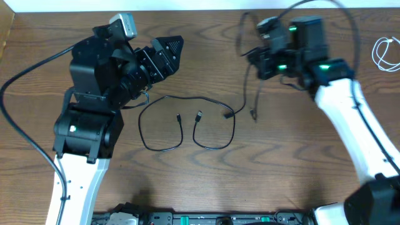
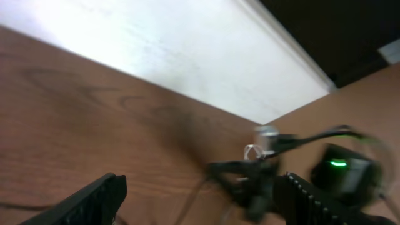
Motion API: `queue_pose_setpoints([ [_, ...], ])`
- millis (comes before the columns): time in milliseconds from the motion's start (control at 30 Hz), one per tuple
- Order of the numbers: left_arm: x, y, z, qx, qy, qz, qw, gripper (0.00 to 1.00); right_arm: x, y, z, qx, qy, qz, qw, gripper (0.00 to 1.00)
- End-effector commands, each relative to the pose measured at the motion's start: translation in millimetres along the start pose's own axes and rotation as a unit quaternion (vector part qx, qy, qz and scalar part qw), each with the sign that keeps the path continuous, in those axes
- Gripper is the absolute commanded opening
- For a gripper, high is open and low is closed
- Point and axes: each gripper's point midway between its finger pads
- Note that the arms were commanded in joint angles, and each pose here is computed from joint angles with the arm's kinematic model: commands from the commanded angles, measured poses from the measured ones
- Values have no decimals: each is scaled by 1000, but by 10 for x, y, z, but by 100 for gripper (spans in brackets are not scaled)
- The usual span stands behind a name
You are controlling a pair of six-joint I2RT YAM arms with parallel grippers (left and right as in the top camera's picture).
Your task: Untangle cables
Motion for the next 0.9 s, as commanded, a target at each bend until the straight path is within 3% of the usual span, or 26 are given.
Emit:
queue_pose_setpoints([
  [0, 118, 75, -3, 3, 0, -25, 1000, 81, -254, -512, -233, -49, 52, 22, 997, 1],
  [233, 152, 95, 49, 14, -4, -30, 999, 81, -1402, -1368, -337, -119, 141, 174, 967, 1],
  [367, 167, 96, 81, 20, -7, -33, 999, 81, -2021, -1829, -292, -151, 174, 273, 934, 1],
  [500, 180, 104, 103, 25, -9, -35, 999, 81, -2688, -2397, -101, -188, 254, 400, 861, 1],
  [633, 185, 106, 110, 26, -9, -36, 999, 81, -3289, -2874, 77, -245, 342, 464, 780, 1],
  [867, 187, 108, 111, 27, -9, -36, 999, 81, -4097, -3098, 120, -299, 363, 483, 739, 1],
])
Point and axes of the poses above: each gripper's point midway between its finger pads, its own y axis out along the fingers, its own x axis along the line the jaws close on, z = x × y, and after that the axes turned 14 degrees about y, right-handed
